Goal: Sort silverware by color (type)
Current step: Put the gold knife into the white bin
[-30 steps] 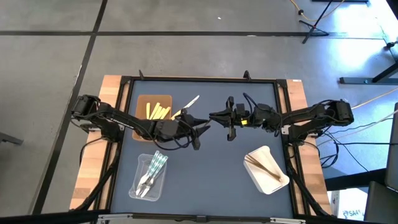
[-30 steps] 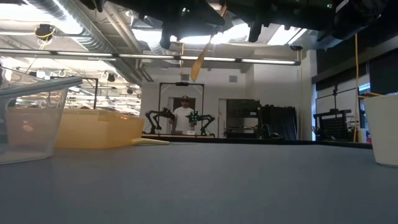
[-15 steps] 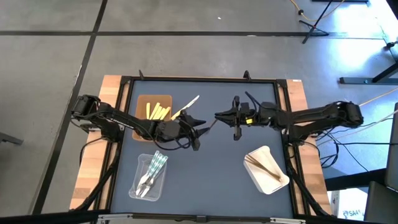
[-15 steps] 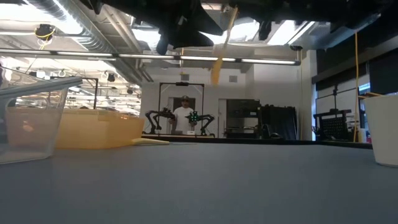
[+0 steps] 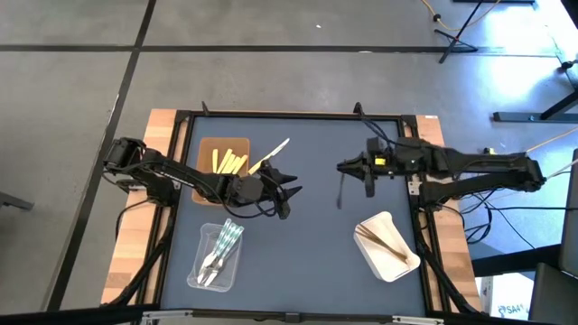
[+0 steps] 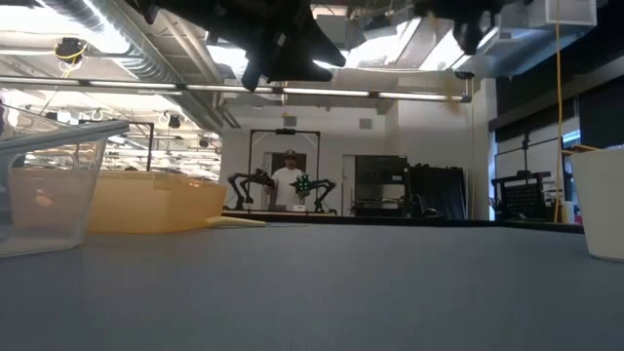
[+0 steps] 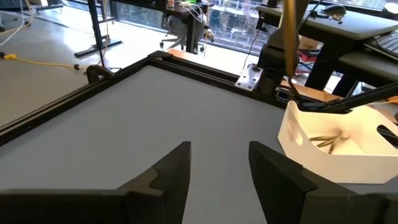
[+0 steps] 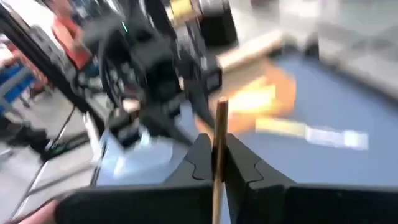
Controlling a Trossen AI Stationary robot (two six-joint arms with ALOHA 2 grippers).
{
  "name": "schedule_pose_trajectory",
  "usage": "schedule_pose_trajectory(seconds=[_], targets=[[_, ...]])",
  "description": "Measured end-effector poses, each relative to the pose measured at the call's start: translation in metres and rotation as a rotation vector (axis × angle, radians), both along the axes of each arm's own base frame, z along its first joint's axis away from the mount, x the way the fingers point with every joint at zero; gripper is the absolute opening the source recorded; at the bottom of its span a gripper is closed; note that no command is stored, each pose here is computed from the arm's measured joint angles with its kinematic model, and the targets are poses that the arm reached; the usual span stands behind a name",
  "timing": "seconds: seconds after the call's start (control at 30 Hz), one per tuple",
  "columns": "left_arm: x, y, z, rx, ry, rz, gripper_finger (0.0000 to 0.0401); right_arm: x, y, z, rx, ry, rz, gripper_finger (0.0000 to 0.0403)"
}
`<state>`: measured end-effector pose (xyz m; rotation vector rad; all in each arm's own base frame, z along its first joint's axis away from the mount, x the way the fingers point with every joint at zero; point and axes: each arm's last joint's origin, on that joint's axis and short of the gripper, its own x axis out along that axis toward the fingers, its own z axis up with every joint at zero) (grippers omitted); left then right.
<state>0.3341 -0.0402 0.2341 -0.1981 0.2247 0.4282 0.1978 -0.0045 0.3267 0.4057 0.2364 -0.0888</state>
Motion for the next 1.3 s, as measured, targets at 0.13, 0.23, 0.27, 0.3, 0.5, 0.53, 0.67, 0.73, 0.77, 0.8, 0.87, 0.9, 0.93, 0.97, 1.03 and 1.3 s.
schedule_pose_trajectory(seconds=[0.13,0.23,0.27,0.3,0.5,0.53,0.67,0.73,0.77,0.8,0.87,0.9,0.93,0.97,1.03,1.3], targets=[[0.0,0.0,0.0,0.0,0.0,0.0,0.0157,-0.01,0.003,0.015,0.158,0.175,0.05,0.0001],[0.0,0.0,0.0,0.0,0.0,0.0,0.0157,-0.014,0.007,0.021,0.249,0.242,0.106,0.0001],[0.0,0.0,0.0,0.0,0.001,0.0,0.0157,-0.015,0.01,0.021,0.27,0.252,0.125,0.0001],[0.0,0.0,0.0,0.001,0.003,0.0,0.0157,-0.015,0.013,0.021,0.279,0.255,0.144,0.0001],[-0.001,0.0,-0.002,0.004,0.021,0.0,0.0157,-0.021,0.037,0.014,0.287,0.351,0.226,0.0001],[-0.001,0.0,-0.002,0.004,0.021,0.0,0.0157,-0.023,0.041,0.012,0.278,0.375,0.231,0.0001],[-0.001,0.0,-0.002,0.004,0.021,0.0,0.0157,-0.032,0.056,0.005,0.243,0.468,0.244,0.0001],[-0.001,0.0,-0.002,0.004,0.02,0.0,0.0157,-0.037,0.063,0.002,0.231,0.509,0.238,0.0001],[-0.001,0.0,-0.002,0.004,0.019,0.0,0.0157,-0.039,0.066,0.0,0.222,0.532,0.229,0.0001],[-0.001,0.0,-0.002,0.003,0.019,0.0,0.0157,-0.04,0.07,-0.004,0.214,0.55,0.223,0.0001],[-0.001,0.0,-0.002,0.003,0.019,0.0,0.0157,-0.044,0.075,-0.013,0.206,0.589,0.207,0.0001],[-0.001,0.0,-0.002,0.003,0.019,0.0,0.0157,-0.045,0.078,-0.018,0.203,0.604,0.202,0.0001],[-0.001,0.0,-0.002,0.004,0.019,0.0,0.0157,-0.046,0.081,-0.023,0.204,0.612,0.199,0.0001],[-0.001,0.0,-0.002,0.004,0.019,0.0,0.0157,-0.046,0.083,-0.029,0.21,0.62,0.193,0.0001],[-0.001,0.0,-0.002,0.003,0.019,0.0,0.0157,-0.047,0.085,-0.04,0.22,0.649,0.183,0.0001],[-0.001,0.0,-0.002,0.003,0.019,0.0,0.0157,-0.053,0.086,-0.076,0.247,0.758,0.126,0.0001]])
